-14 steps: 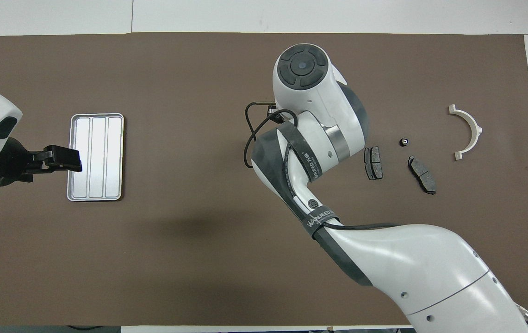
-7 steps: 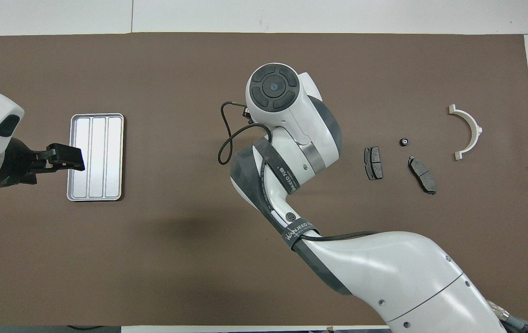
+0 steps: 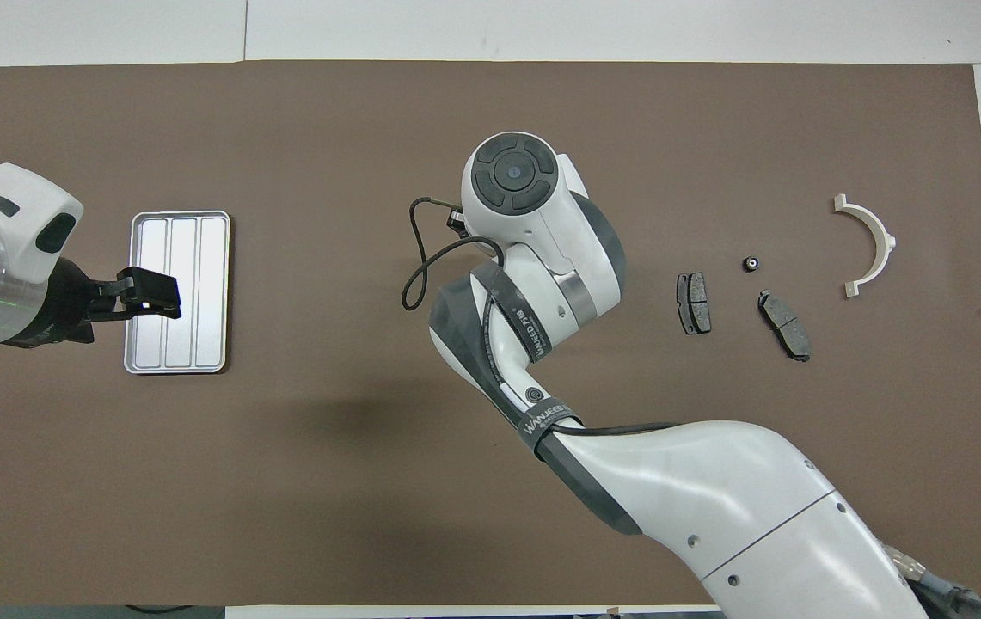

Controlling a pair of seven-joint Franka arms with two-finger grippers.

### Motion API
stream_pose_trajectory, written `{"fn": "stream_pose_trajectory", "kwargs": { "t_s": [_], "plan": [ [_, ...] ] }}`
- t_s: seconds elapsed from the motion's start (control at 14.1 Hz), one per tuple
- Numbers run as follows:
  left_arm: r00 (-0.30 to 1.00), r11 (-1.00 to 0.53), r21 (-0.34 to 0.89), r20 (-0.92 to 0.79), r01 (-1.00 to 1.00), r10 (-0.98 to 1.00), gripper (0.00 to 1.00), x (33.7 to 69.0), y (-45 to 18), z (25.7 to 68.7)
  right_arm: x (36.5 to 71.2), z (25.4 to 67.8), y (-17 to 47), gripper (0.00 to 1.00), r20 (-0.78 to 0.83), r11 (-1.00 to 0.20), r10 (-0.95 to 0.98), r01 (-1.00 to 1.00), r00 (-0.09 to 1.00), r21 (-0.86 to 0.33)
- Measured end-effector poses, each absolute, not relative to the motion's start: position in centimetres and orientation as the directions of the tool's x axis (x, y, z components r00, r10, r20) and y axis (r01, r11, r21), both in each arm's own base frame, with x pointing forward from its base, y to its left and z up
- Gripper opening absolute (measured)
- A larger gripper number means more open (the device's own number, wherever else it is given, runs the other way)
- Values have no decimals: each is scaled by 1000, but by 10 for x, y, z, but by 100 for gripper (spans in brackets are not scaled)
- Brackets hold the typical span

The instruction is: Pick bearing gear from pile to tray

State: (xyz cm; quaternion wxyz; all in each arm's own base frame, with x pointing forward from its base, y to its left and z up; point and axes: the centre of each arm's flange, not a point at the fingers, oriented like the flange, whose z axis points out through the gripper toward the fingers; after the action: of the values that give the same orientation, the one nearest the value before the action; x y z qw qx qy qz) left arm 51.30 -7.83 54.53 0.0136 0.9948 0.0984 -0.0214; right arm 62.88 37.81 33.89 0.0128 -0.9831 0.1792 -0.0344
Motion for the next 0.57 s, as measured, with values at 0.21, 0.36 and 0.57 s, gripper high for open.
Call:
{"fn": "stream_pose_trajectory", "kwargs": {
  "t_s": [0.21, 0.36, 0.57],
  "plan": [
    [978, -979, 20, -54, 204, 203, 100, 512, -77, 539, 619, 305, 372, 35, 45, -936, -352, -352, 935, -15],
    [977, -977, 22, -48, 210, 209, 100, 513, -76, 537, 617, 297, 371, 35, 46, -936, -352, -352, 935, -17],
    [972, -973, 22, -42, 231, 230, 100, 516, -82, 531, 616, 292, 370, 35, 58, -936, -352, -351, 934, -32]
  ]
}}
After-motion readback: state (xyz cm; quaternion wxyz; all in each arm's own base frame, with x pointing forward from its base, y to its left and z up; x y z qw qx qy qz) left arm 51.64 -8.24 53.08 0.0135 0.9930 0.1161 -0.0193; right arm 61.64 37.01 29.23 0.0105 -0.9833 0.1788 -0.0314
